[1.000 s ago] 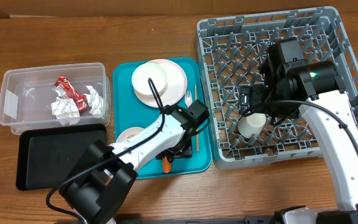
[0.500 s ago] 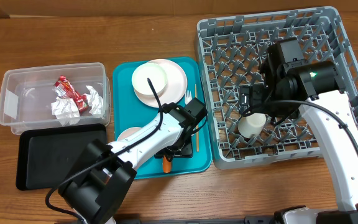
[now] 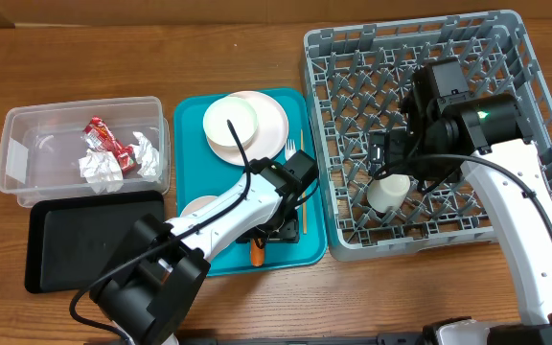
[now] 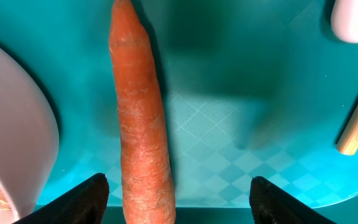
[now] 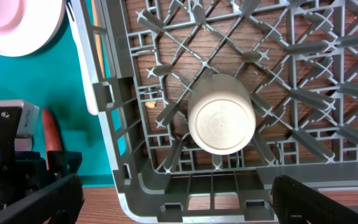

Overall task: Sort waste into correct bins and load items into the dishwasher
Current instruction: 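Lower the left gripper and close it around the carrot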

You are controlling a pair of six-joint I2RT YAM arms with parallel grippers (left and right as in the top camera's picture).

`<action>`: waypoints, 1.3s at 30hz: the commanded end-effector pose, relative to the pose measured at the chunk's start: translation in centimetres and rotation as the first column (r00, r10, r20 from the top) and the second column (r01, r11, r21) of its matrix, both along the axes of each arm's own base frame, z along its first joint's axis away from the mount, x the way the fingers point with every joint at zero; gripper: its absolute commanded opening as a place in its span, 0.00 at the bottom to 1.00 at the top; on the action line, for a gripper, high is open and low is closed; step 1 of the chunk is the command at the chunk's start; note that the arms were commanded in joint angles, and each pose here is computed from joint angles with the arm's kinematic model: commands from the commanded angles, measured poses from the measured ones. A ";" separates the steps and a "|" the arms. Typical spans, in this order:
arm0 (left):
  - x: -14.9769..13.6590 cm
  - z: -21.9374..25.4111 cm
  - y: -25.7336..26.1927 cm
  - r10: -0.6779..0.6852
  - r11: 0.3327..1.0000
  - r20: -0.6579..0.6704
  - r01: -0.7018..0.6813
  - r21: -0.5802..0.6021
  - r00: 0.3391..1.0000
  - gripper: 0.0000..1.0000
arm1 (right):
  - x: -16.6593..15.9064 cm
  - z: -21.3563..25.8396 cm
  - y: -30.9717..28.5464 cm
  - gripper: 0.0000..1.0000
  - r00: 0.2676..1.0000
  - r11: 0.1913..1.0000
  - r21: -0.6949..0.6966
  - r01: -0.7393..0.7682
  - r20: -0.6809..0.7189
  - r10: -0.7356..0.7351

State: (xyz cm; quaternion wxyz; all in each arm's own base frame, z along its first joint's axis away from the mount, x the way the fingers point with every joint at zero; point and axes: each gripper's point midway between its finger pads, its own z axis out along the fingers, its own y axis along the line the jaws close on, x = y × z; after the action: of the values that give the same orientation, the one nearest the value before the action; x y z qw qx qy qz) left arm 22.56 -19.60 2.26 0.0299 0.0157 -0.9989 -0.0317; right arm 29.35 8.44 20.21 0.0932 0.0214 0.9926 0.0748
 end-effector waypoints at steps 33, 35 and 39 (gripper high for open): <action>-0.3 -1.1 -0.2 -0.064 0.996 -0.044 0.061 -0.072 0.997 0.52 | 0.3 1.0 0.2 1.00 0.999 1.000 0.011 -0.010 0.035 0.010; -0.3 -1.1 -0.2 -0.064 0.996 -0.045 0.060 -0.073 0.997 0.54 | 0.3 1.0 0.2 1.00 0.999 1.000 0.011 -0.010 0.035 0.010; -0.3 -1.1 -0.2 -0.064 0.996 -0.045 0.060 -0.072 0.997 0.57 | 0.3 1.0 0.2 1.00 0.999 1.000 0.011 -0.010 0.035 0.010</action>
State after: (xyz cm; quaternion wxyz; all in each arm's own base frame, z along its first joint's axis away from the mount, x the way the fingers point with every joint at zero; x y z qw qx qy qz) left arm 22.57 -20.03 1.56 0.0436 -0.0103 -0.9990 0.0036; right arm 29.34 8.44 20.21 0.0929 0.0214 0.9926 0.0749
